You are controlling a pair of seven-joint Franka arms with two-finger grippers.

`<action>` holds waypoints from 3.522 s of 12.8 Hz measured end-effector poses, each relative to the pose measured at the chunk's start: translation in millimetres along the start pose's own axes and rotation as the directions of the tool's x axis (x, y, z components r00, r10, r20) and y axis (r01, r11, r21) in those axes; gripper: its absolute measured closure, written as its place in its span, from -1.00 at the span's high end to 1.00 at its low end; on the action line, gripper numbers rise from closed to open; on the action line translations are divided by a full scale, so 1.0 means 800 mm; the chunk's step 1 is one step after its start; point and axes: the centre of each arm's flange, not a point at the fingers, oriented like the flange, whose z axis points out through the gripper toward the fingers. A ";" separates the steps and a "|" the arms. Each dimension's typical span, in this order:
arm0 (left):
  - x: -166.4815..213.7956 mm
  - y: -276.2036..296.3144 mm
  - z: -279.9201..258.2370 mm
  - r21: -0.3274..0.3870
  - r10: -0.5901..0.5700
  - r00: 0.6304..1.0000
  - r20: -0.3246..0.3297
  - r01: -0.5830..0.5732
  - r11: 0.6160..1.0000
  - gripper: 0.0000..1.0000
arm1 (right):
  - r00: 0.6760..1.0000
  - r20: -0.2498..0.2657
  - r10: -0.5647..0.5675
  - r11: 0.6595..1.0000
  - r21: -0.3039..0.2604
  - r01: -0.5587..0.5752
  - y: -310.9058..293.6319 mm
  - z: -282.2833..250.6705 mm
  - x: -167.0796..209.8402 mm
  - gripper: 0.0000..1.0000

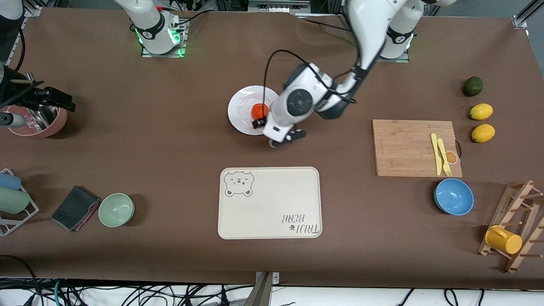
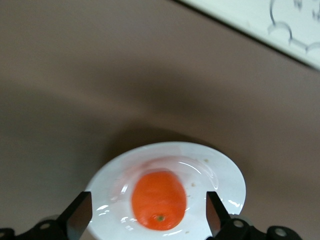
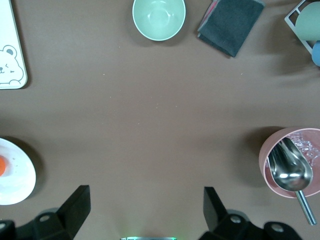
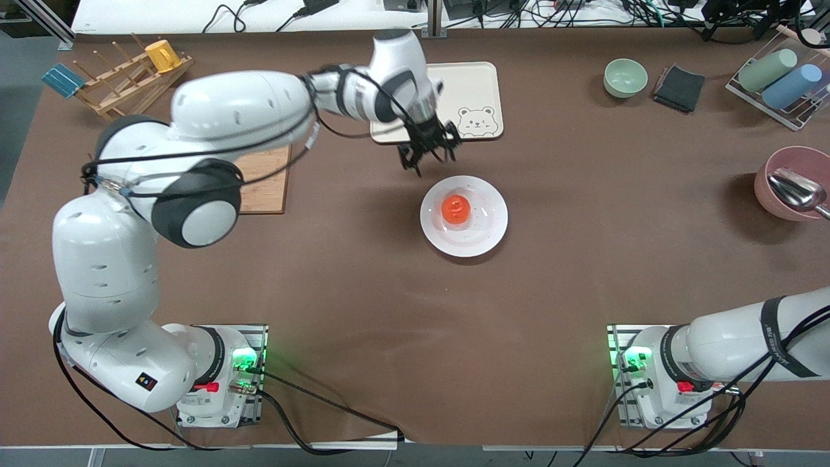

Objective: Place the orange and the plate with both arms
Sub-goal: 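Lower the orange onto the plate and open the left gripper, then reach the right gripper to the plate rim while the left gripper withdraws, then grip the plate rim with the right gripper and slide it onto the tray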

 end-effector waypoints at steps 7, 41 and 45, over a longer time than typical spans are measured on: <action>0.261 -0.262 -0.194 0.190 0.124 0.992 -0.034 -0.116 0.975 1.00 | 0.993 0.114 -0.038 0.976 0.219 0.012 -0.038 0.030 0.001 1.00; 0.074 -0.459 -0.517 0.261 0.393 0.886 -0.244 -0.330 0.907 1.00 | 0.793 -0.123 -0.597 0.473 0.745 0.471 -0.372 0.566 -0.034 0.69; 0.081 -0.462 -0.512 0.264 0.406 0.885 -0.227 -0.345 0.901 1.00 | 0.776 -0.141 -0.615 0.465 0.730 0.501 -0.377 0.573 -0.044 -0.39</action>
